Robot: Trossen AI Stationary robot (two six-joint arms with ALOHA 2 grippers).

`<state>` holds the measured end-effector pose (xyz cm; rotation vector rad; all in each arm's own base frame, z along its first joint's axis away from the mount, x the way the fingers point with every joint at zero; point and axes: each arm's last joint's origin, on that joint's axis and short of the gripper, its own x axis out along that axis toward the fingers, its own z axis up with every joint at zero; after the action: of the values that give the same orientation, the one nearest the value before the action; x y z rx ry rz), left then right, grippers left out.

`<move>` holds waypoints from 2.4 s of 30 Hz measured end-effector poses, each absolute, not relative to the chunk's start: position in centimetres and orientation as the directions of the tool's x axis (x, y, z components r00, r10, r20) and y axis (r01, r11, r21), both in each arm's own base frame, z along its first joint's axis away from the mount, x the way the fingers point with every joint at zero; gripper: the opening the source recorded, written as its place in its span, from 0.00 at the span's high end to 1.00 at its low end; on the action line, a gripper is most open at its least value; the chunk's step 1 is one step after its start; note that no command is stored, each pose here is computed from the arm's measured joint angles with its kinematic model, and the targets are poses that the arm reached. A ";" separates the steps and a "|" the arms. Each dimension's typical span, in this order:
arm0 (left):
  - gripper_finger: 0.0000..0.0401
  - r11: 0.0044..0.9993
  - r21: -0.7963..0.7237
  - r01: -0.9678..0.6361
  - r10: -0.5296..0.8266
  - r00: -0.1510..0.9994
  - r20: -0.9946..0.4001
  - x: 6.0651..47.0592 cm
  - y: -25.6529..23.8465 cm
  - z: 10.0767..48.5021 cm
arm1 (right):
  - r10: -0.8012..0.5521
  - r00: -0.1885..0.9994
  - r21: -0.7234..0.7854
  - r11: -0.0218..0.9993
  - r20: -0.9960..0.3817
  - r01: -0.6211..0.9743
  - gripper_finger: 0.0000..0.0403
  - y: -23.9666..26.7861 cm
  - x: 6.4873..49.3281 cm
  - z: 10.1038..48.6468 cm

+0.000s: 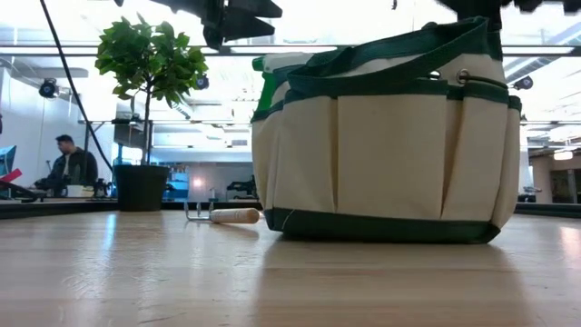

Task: Pick & Place Garden tools in Gardening bag
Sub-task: Put the top trowel into the gardening bag

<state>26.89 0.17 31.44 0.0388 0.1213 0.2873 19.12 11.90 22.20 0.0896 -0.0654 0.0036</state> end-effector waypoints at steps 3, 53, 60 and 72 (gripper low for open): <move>0.37 0.959 0.055 -0.279 0.284 0.952 -0.118 26.9 0.2 31.4 | -0.005 0.990 0.112 0.994 0.141 -0.011 0.47 11.2 18.1 24.1; 0.59 0.980 0.042 -0.195 0.155 0.612 -0.775 34.5 11.5 28.6 | -0.390 0.906 0.077 0.921 0.164 0.382 0.53 7.1 14.0 28.8; 0.58 0.983 0.037 -0.180 0.132 0.550 -0.825 38.0 12.7 26.5 | -0.522 0.841 0.028 0.851 0.142 0.524 0.53 6.2 13.1 29.4; 0.58 0.986 0.029 -0.163 0.100 0.444 -0.890 40.3 13.8 21.8 | -0.632 0.764 -0.021 0.768 0.128 0.640 0.53 4.7 11.3 30.6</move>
<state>40.27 13.75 21.79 -0.0642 1.0985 0.1630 11.26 4.69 30.65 -0.0646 -0.1163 -0.6918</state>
